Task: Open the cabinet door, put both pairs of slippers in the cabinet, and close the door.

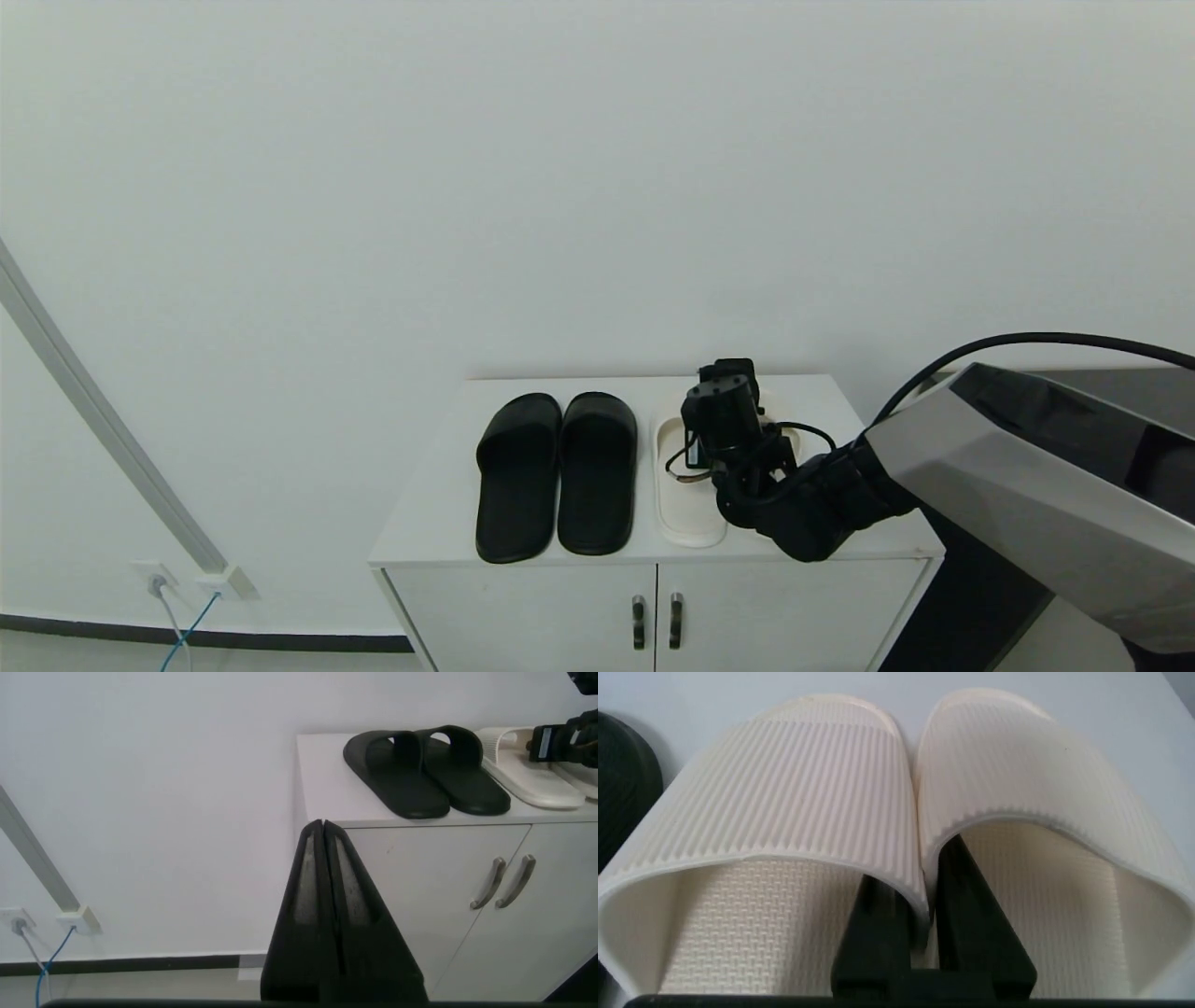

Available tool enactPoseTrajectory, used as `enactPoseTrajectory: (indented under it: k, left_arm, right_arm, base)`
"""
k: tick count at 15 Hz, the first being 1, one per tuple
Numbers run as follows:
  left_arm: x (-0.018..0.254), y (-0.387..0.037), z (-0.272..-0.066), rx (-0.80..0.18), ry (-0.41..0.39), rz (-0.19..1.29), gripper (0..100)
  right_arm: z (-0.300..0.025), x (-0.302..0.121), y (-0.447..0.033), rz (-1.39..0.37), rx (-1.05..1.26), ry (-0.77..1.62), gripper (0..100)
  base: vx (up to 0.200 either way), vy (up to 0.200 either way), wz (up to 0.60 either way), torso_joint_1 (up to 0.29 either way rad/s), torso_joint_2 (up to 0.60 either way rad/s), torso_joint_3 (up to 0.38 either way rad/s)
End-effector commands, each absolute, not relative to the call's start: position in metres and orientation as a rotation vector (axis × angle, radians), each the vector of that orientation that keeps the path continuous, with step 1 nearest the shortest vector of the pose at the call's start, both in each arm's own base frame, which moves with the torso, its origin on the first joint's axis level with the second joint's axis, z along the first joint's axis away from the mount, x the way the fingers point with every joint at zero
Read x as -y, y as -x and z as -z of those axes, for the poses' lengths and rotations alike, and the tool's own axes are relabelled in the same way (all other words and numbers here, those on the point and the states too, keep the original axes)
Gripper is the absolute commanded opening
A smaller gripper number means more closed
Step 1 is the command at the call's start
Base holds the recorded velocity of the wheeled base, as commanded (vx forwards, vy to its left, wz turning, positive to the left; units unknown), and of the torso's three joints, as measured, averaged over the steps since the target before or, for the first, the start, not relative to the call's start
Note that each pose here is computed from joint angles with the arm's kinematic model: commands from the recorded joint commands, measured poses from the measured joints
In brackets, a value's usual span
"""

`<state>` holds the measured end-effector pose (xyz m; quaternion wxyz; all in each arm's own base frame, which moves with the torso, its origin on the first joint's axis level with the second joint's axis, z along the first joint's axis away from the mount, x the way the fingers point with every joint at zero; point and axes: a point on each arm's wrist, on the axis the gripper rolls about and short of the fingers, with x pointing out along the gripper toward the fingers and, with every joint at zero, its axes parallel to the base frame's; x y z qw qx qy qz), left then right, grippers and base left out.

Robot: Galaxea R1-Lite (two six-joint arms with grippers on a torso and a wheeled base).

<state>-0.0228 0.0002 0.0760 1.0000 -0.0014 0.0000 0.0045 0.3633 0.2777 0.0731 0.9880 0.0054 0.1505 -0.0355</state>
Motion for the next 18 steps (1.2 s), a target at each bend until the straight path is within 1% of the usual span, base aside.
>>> enactPoseTrajectory:
  k: [1, 4, 7, 12, 15, 17, 18]
  left_arm:
    - [0.000, 0.023, -0.076, 0.000, 0.003, -0.011, 0]
    - [0.000, 0.023, -0.076, 0.000, 0.003, -0.009, 0]
    - [0.000, 0.023, -0.076, 0.000, 0.005, -0.009, 0]
    - [0.000, 0.023, -0.076, 0.000, 0.005, -0.008, 0]
    - [0.000, 0.023, -0.076, 0.000, 0.003, -0.008, 0]
    - [0.000, 0.023, -0.076, 0.000, 0.003, -0.008, 0]
    - [0.000, 0.023, -0.076, 0.000, 0.003, -0.008, 0]
  right_arm:
    - [-0.081, -0.277, -0.362, 0.069, -0.287, -0.024, 0]
    - [-0.097, -0.272, -0.354, 0.062, -0.273, -0.024, 0]
    - [-0.115, -0.265, -0.337, 0.035, -0.268, -0.020, 0]
    - [-0.157, -0.245, -0.293, -0.130, -0.255, -0.046, 0]
    - [-0.175, -0.219, -0.251, -0.360, -0.270, -0.023, 0]
    - [-0.180, -0.201, -0.227, -0.527, -0.218, -0.012, 0]
    - [-0.180, -0.198, -0.222, -0.556, -0.205, -0.008, 0]
  base:
    - [0.000, 0.000, 0.00, 0.000, 0.00, 0.000]
    - [0.000, 0.000, 0.00, 0.000, 0.00, 0.000]
    - [0.000, 0.000, 0.00, 0.000, 0.00, 0.000]
    - [0.000, 0.000, 0.00, 0.000, 0.00, 0.000]
    - [0.000, 0.000, 0.00, 0.000, 0.00, 0.000]
    - [0.000, 0.000, 0.00, 0.000, 0.00, 0.000]
    - [0.000, 0.000, 0.00, 0.000, 0.00, 0.000]
